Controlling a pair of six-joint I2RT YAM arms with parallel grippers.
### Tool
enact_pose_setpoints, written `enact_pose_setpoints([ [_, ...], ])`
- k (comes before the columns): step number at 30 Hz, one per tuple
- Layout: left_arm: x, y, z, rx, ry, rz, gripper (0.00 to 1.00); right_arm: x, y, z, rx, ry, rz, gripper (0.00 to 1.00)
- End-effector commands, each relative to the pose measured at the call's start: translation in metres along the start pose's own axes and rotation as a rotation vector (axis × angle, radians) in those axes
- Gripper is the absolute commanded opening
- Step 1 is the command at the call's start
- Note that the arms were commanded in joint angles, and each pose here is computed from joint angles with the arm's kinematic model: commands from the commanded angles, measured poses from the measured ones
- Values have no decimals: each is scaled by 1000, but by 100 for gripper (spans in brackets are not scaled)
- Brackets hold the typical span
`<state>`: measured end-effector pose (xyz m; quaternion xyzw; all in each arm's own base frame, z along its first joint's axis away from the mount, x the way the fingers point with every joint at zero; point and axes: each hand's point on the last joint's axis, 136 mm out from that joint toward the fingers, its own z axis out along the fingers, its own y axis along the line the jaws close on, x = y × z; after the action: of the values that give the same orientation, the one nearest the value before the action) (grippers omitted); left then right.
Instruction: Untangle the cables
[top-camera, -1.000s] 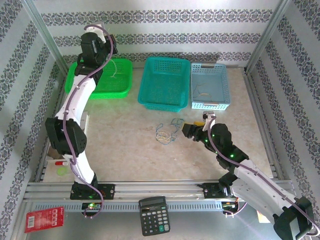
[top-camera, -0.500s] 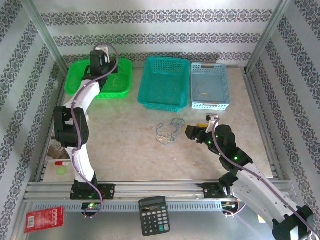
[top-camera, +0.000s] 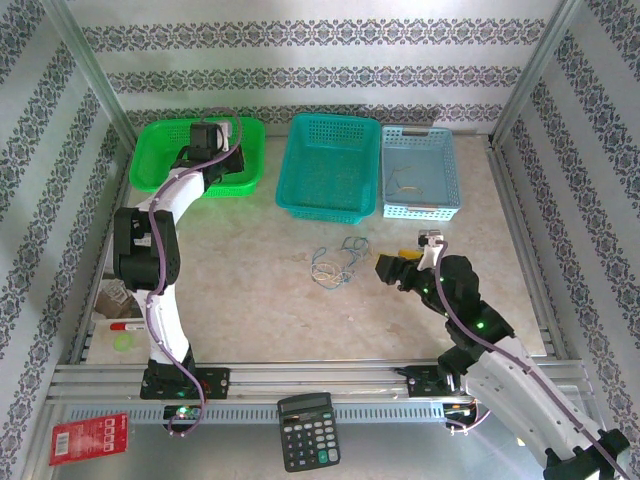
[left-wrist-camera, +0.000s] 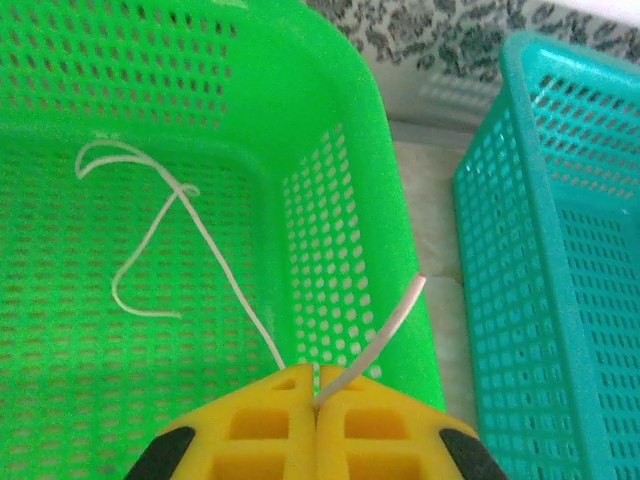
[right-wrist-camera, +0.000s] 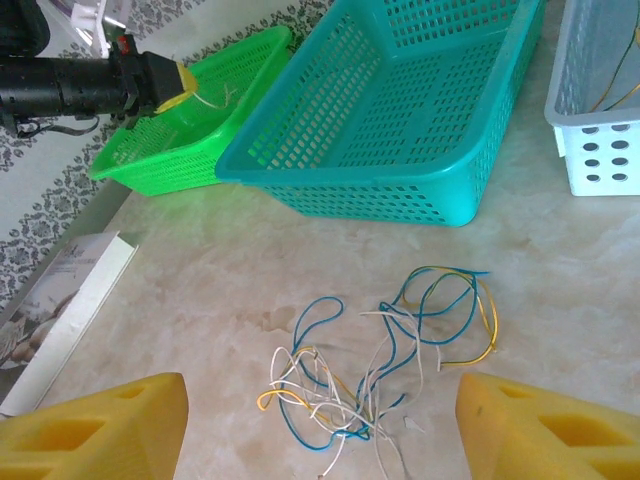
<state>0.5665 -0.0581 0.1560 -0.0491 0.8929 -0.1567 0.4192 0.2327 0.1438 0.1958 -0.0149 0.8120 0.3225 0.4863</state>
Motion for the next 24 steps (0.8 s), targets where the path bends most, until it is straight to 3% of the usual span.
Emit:
enact_pose_setpoints([
  [1, 35, -2, 6, 35, 145, -65, 7, -13, 7, -8, -18, -34, 1, 71],
  [12, 82, 5, 10, -22, 341, -90, 8, -23, 15, -18, -32, -60, -8, 71],
  [19, 91, -31, 0, 107, 420, -100, 16, -26, 15, -20, -28, -68, -4, 71],
  [24, 89, -56, -11, 174, 408, -108, 18, -26, 15, -18, -28, -65, -1, 71],
])
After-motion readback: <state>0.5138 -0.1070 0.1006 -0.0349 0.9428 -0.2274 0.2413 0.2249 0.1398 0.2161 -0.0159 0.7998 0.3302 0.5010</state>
